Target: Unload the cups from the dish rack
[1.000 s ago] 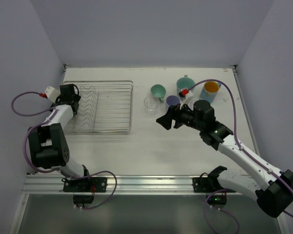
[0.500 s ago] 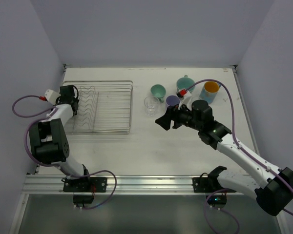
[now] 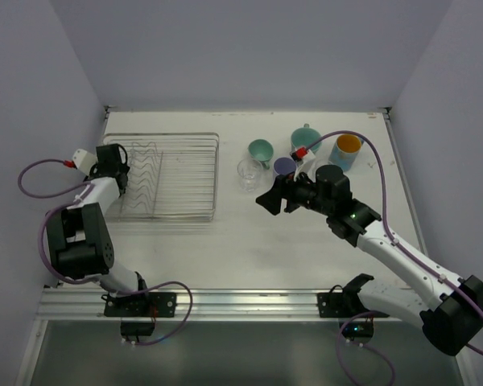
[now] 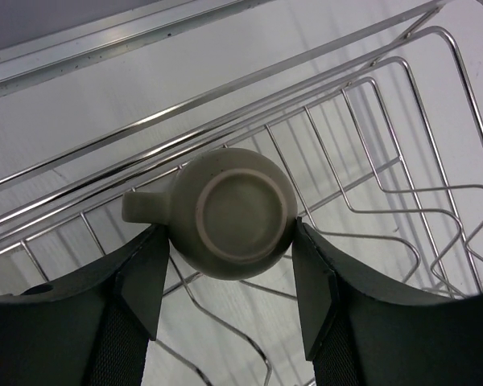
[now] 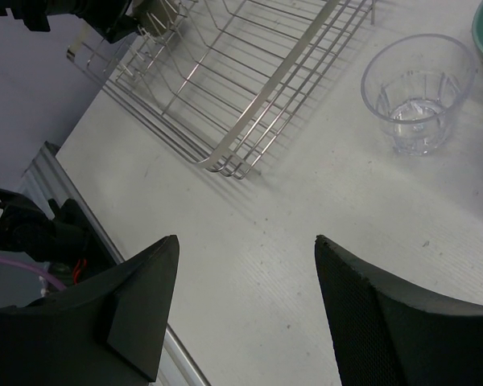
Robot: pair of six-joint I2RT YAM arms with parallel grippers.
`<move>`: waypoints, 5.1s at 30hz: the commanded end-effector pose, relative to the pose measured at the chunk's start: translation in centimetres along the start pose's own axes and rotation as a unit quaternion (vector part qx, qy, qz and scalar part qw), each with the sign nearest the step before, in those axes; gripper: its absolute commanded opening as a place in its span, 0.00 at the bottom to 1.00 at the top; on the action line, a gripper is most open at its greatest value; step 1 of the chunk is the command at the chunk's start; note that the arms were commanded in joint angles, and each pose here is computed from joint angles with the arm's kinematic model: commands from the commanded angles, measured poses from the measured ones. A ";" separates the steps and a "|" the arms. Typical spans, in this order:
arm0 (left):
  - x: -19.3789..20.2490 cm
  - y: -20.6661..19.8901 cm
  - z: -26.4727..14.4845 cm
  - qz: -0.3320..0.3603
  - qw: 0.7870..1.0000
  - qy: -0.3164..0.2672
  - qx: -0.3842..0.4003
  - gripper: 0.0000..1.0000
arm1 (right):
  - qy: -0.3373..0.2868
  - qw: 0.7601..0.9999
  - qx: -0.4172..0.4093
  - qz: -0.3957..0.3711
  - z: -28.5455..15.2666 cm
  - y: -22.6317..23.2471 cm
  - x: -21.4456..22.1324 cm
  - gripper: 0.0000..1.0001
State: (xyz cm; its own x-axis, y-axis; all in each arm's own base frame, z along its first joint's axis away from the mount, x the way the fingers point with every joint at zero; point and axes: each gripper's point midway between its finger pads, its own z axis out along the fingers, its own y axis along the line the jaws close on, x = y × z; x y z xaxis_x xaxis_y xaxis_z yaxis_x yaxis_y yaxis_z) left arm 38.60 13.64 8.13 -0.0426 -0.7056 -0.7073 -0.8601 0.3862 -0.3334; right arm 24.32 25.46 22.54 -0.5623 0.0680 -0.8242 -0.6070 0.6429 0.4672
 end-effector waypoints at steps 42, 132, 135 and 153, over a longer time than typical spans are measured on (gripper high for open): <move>3.2 -12.3 -37.1 -0.060 0.685 0.231 0.689 0.04 | -0.119 0.941 -0.301 0.095 4.4 13.6 -7.1 0.80; 6.8 -3.4 -37.1 0.341 0.668 0.013 0.661 1.00 | 0.243 0.894 0.375 0.026 1.6 -19.2 6.5 0.01; 6.9 -3.4 -37.0 0.342 0.670 0.013 0.659 1.00 | 0.252 0.898 0.358 0.032 2.6 -19.2 7.2 0.03; 7.7 -3.9 -35.9 0.352 0.679 0.029 0.643 1.00 | 0.255 0.904 0.342 0.035 3.0 -19.1 8.1 0.34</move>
State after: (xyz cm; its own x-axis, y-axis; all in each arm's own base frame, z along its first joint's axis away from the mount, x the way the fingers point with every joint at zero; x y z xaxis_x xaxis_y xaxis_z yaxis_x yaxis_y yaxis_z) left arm 23.01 -14.66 25.62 -0.3016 -0.0892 -0.9492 0.5340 0.8090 -0.2457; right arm 31.92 15.66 4.06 -0.9084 -0.1311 -0.3970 -0.1599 0.9863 0.0401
